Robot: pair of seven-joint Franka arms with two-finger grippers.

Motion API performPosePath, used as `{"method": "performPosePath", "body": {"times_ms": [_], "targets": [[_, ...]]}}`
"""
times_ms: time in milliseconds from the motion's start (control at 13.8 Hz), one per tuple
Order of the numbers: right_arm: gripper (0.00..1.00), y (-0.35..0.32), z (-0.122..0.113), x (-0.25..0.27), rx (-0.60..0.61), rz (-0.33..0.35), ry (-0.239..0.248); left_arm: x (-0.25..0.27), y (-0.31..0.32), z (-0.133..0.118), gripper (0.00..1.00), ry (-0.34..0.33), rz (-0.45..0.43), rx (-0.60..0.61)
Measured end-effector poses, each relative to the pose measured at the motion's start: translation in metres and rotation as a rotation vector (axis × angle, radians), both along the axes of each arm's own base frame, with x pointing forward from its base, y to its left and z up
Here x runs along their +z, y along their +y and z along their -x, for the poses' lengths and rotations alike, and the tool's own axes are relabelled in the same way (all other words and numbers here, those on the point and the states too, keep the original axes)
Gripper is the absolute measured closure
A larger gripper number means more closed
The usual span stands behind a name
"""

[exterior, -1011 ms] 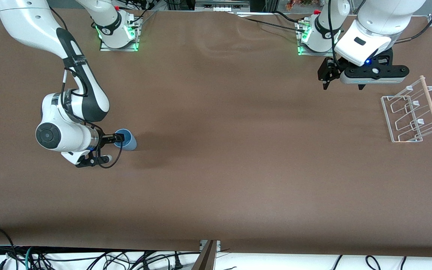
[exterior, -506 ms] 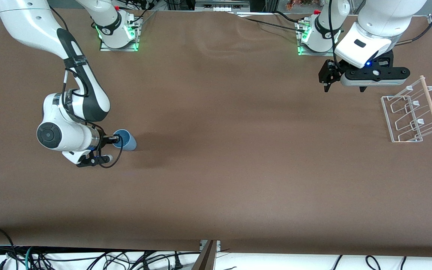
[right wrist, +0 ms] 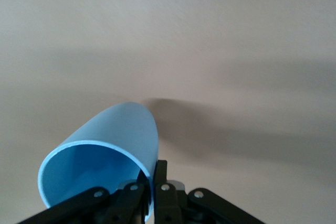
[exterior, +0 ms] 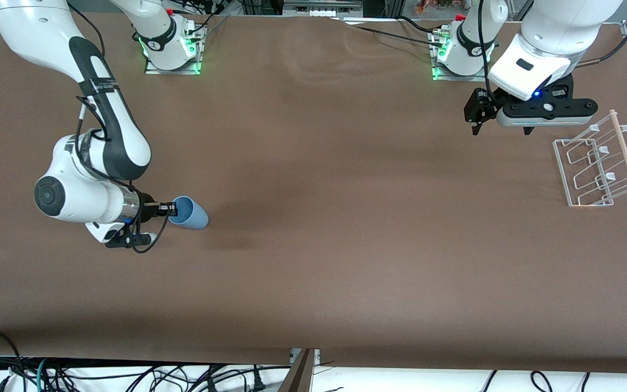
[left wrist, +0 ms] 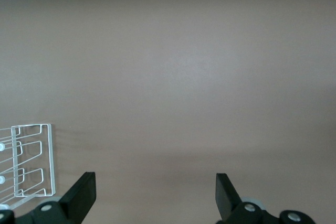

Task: Transfer cup to left arm and place on rack
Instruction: 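Lift the blue cup with the right gripper toward the table middle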

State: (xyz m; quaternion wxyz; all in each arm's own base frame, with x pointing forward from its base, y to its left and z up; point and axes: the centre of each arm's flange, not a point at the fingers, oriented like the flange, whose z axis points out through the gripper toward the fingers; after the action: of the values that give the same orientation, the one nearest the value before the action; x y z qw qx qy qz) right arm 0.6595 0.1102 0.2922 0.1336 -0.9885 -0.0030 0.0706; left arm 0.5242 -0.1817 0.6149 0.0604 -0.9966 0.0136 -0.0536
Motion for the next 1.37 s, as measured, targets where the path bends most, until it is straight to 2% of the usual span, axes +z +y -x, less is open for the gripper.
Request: {"method": "performPosePath", "body": {"times_ms": [217, 433, 795, 1084, 1373], "targets": [[0.95, 0.047, -0.007, 0.028, -0.105, -0.091, -0.001, 0.001, 0.004, -0.002, 0.00, -0.006, 0.002, 0.007], [0.95, 0.112, -0.005, 0.060, -0.206, -0.208, 0.026, 0.002, 0.004, -0.002, 0.00, -0.008, 0.003, 0.008], [0.95, 0.160, -0.005, 0.098, -0.323, -0.363, 0.075, 0.002, 0.007, -0.003, 0.00, -0.009, 0.003, 0.012], [0.95, 0.212, 0.005, 0.134, -0.388, -0.437, 0.123, 0.011, 0.006, -0.003, 0.00, -0.027, 0.010, 0.011], [0.95, 0.259, 0.021, 0.134, -0.353, -0.448, 0.145, 0.020, 0.001, -0.002, 0.00, -0.046, 0.016, 0.002]]}}
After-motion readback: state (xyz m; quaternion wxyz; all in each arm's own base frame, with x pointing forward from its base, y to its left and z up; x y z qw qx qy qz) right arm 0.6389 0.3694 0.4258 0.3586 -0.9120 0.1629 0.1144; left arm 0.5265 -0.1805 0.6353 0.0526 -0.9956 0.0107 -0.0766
